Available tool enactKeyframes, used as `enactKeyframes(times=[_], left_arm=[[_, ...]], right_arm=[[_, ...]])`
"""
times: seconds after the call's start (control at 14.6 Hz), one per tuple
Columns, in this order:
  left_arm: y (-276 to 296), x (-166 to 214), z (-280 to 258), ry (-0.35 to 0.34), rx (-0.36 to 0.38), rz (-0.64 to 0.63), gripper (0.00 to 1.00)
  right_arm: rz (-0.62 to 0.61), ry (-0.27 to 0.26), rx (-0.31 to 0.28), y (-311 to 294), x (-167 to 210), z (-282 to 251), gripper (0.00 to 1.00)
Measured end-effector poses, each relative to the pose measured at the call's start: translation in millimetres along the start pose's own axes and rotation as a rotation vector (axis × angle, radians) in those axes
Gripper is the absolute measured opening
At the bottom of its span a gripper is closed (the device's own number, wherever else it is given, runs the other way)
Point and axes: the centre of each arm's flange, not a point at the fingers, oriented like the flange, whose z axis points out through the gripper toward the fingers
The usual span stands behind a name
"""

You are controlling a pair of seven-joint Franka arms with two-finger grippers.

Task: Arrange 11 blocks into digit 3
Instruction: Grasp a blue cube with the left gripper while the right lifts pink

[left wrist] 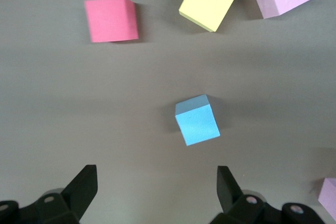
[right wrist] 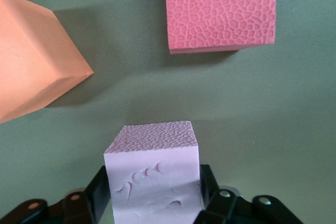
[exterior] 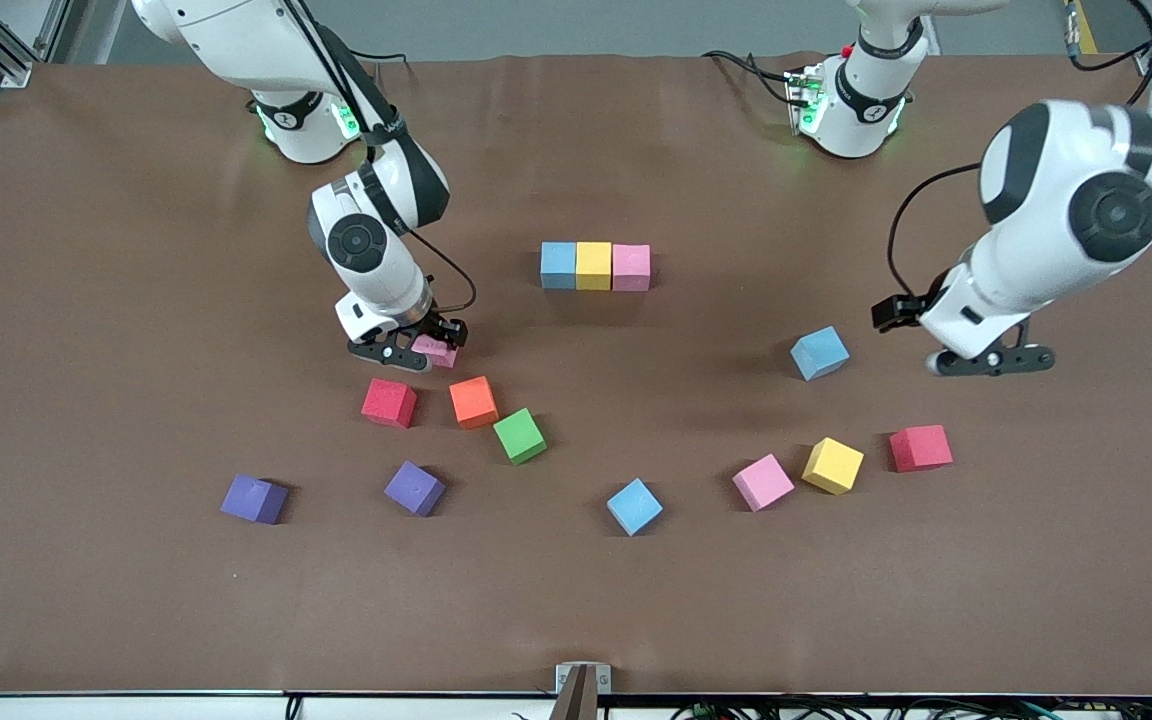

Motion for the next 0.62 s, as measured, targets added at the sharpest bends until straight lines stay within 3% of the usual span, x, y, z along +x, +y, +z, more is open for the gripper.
enactKeyframes(times=[0.14,0.27,0.41,0.62], left_arm=[[13,4,38,0.011,-0.023,-0.043,1.0],[28,-1,76,0.01,-0.037,-0.086,1.0],[33,-4,111,0.007,-0.045,-0.122,1.0],[32,-11,156,0.02,-0.062,-0.19,1.0]], right_arm=[[0.0,0.002,0.002,0,0,-2,0.57],[0.001,0.002,0.002,0,0,-2,0.56],[-0.001,0.004,0.004,-1,0,-3,0.5],[-0.022,0.005,0.006,-13,-11,-4,0.5]])
